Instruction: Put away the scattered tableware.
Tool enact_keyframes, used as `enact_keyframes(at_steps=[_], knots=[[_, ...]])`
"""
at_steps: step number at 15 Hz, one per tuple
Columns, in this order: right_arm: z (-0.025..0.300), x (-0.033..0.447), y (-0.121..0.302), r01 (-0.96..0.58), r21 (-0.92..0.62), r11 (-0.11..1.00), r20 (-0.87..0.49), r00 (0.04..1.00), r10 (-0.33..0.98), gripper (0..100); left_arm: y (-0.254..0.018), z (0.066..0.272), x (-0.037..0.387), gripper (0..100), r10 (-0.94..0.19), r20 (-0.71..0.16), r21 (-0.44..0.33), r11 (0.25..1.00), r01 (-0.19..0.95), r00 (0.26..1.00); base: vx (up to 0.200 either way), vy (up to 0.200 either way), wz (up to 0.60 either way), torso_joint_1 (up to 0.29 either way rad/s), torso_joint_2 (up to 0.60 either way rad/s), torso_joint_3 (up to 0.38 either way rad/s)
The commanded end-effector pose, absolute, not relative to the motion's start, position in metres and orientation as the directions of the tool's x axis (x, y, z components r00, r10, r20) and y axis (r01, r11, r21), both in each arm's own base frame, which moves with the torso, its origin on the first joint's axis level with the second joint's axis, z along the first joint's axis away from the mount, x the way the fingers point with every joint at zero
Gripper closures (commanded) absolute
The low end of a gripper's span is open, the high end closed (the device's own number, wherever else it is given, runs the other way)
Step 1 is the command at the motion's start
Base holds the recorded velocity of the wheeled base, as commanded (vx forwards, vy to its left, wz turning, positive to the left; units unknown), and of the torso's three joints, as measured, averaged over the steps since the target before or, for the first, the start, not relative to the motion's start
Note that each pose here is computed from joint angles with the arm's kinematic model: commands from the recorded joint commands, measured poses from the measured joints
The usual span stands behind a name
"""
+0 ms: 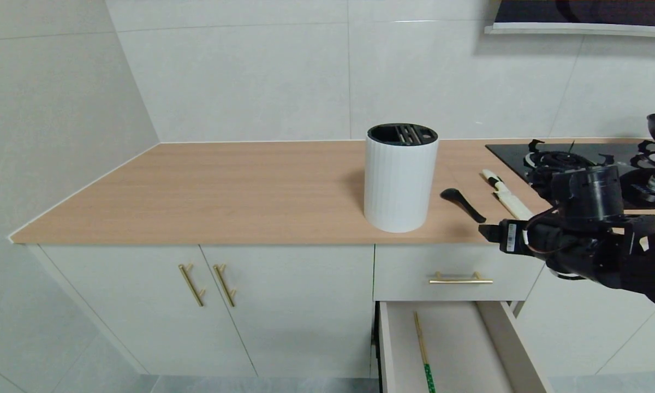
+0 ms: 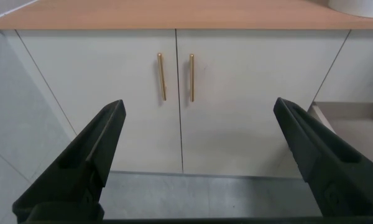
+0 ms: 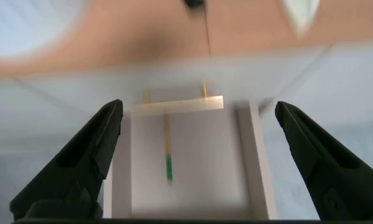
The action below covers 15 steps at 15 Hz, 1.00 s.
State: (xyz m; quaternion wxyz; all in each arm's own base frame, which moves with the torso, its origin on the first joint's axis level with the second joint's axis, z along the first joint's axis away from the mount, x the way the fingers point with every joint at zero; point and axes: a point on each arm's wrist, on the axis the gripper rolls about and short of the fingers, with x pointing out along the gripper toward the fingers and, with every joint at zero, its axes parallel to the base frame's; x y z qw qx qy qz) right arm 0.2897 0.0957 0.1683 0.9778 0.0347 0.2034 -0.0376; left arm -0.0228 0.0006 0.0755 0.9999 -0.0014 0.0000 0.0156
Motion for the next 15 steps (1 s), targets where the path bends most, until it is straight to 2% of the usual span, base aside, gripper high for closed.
enact_keyframes(at_steps=[1,4,9,13,15], knots=[[0.161,0.322,0.087,0.096,0.016,0.995,-0.356,0.93,-0.084,0,0.001,0.075,-0.023,0,0.031,0.0,-0.003,1.0,-0.031,1.0,0.0,0.0,0.0,0.0,0.0,0.0],[0.174,0.356,0.08,0.0,0.029,1.0,-0.286,0.958,0.008,0,0.001,0.075,-0.023,0,0.032,-0.002,-0.003,0.999,-0.032,0.999,0.0,0.0,0.0,0.0,0.0,0.0],[0.172,0.408,0.064,-0.213,-0.014,0.977,-0.266,0.943,0.202,0,0.001,0.075,-0.023,0,0.032,0.0,-0.003,0.999,-0.032,0.999,0.0,0.0,0.0,0.0,0.0,0.0],[0.145,0.422,0.065,-0.253,-0.014,0.967,-0.332,0.914,0.235,0,0.001,0.075,-0.023,0,0.032,0.0,-0.003,0.999,-0.032,0.999,0.0,0.0,0.0,0.0,0.0,0.0],[0.146,0.423,0.06,-0.244,-0.013,0.97,-0.329,0.917,0.226,0,0.001,0.075,-0.023,0,0.032,0.0,-0.003,0.999,-0.032,0.999,0.0,0.0,0.0,0.0,0.0,0.0]])
